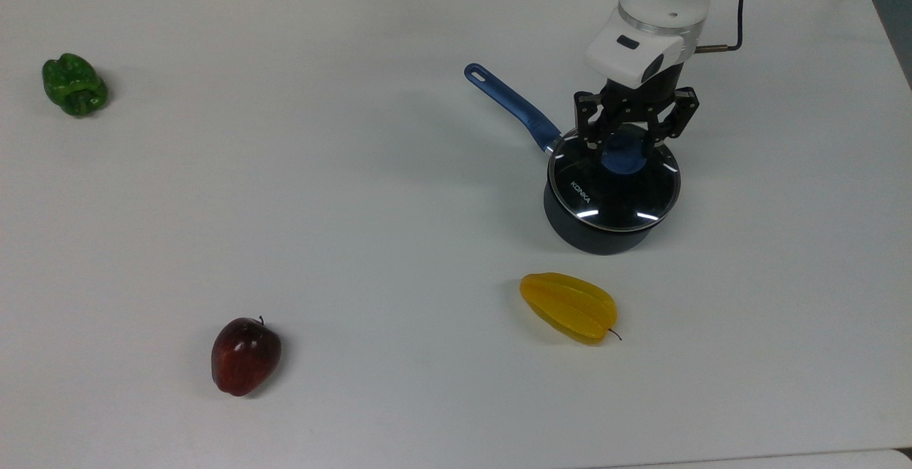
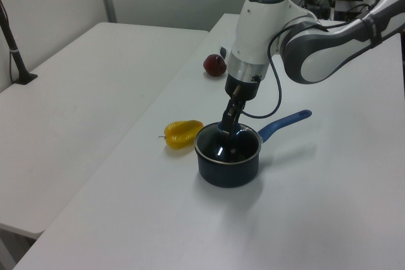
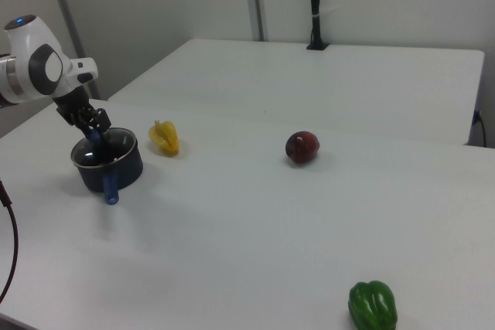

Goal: Close lid
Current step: 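Lower the lid onto the saucepan rim and open the gripper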

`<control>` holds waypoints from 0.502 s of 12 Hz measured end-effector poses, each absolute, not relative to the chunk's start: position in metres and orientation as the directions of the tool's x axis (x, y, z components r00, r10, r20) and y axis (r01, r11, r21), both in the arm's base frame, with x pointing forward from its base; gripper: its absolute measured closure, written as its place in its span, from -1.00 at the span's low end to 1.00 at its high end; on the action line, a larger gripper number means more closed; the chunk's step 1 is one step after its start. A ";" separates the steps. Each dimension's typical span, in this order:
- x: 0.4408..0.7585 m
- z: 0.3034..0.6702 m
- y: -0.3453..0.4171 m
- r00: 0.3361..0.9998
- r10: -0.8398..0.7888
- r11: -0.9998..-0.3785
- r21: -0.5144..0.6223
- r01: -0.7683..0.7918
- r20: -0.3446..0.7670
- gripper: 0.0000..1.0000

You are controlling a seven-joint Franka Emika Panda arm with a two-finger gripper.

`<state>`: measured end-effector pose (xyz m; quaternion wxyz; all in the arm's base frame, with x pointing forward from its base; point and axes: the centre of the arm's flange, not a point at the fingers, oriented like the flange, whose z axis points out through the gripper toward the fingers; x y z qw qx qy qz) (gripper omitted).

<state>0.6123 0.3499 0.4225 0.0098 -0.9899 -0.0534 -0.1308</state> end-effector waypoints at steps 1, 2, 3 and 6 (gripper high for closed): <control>0.612 0.421 0.350 0.960 0.103 -0.994 -0.005 0.108 0.259 -0.22; 0.613 0.420 0.350 0.961 0.104 -0.994 -0.004 0.108 0.257 -0.22; 0.613 0.420 0.350 0.961 0.104 -0.994 -0.003 0.108 0.257 -0.22; 0.613 0.420 0.350 0.961 0.103 -0.994 -0.003 0.108 0.257 -0.36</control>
